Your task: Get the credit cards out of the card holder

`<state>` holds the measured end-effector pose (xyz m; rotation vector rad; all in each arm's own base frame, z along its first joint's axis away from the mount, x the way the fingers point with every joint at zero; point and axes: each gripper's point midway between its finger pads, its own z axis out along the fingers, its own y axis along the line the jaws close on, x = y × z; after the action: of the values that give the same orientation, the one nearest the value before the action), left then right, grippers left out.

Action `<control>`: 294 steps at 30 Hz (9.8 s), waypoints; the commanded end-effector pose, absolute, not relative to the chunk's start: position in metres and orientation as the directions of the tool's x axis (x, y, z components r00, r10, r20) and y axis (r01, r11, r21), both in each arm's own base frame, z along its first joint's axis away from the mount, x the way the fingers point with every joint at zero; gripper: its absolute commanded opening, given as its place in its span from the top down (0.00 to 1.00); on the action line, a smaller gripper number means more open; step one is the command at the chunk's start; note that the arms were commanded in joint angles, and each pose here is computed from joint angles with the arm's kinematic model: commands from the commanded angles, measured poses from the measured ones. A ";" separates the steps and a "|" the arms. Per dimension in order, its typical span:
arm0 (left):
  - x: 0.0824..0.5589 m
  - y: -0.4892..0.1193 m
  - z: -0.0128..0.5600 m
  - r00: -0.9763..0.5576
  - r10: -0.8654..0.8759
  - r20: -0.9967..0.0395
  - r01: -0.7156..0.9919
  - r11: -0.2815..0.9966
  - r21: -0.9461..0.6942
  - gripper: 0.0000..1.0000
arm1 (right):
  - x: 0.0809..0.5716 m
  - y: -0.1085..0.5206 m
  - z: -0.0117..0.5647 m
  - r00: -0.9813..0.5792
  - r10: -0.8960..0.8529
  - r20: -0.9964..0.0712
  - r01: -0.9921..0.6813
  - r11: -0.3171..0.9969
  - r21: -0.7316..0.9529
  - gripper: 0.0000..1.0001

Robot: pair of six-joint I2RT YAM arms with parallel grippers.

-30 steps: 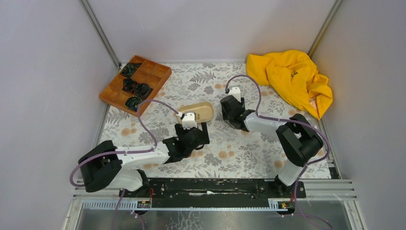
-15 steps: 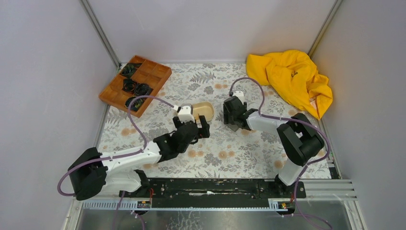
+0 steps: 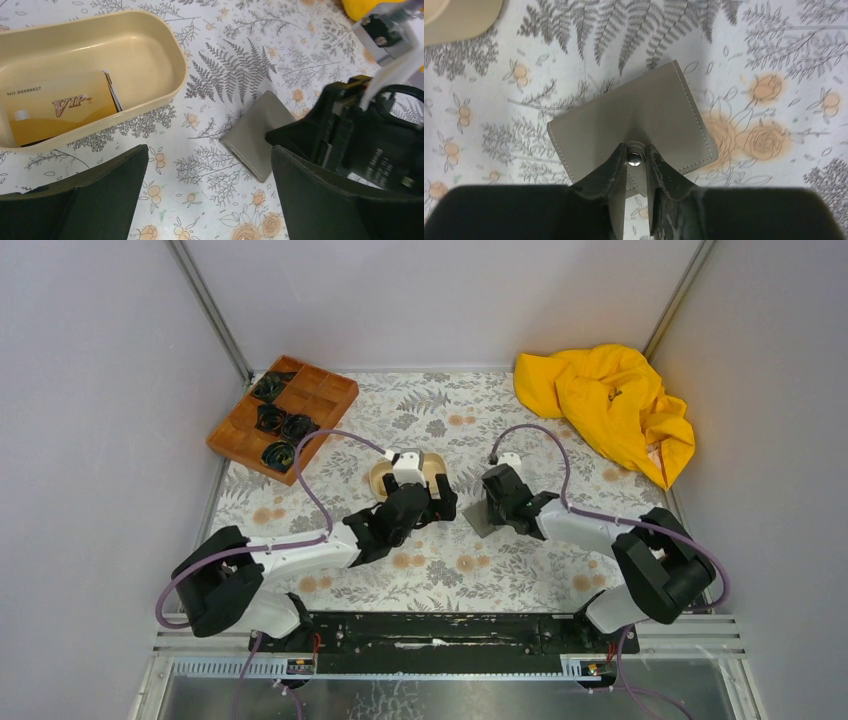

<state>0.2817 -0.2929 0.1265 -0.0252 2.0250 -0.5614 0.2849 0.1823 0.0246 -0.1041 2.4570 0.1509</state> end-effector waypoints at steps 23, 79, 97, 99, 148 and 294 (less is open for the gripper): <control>0.270 -0.352 0.104 -0.633 -0.156 -0.758 0.414 0.759 -0.502 0.38 | 0.224 0.174 0.058 -0.720 0.025 -0.694 -0.213 0.943 0.255 1.00; 0.265 -0.362 0.106 -0.654 -0.135 -0.744 0.445 0.727 -0.523 0.22 | 0.224 0.168 0.128 -0.595 0.101 -0.798 -0.259 0.915 0.309 1.00; 0.264 -0.364 0.106 -0.653 -0.118 -0.748 0.460 0.723 -0.515 0.21 | 0.252 0.186 0.126 -0.595 0.037 -0.803 -0.280 0.927 0.250 1.00; 0.264 -0.364 0.106 -0.653 -0.118 -0.748 0.459 0.724 -0.515 0.21 | 0.253 0.186 0.128 -0.588 0.033 -0.808 -0.284 0.927 0.245 1.00; 0.263 -0.368 0.097 -0.672 -0.097 -0.735 0.459 0.724 -0.516 0.20 | 0.256 0.153 0.049 -0.723 -0.011 -0.691 -0.075 0.995 0.063 0.62; 0.261 -0.342 0.145 -0.582 -0.218 -0.783 0.457 0.708 -0.537 0.19 | 0.286 0.190 0.061 -0.774 -0.010 -0.633 -0.170 0.966 0.193 1.00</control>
<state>0.2585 -0.3420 0.1441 0.1793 2.0121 -0.9370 0.2798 0.1765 0.0530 -0.1028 2.4724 0.2365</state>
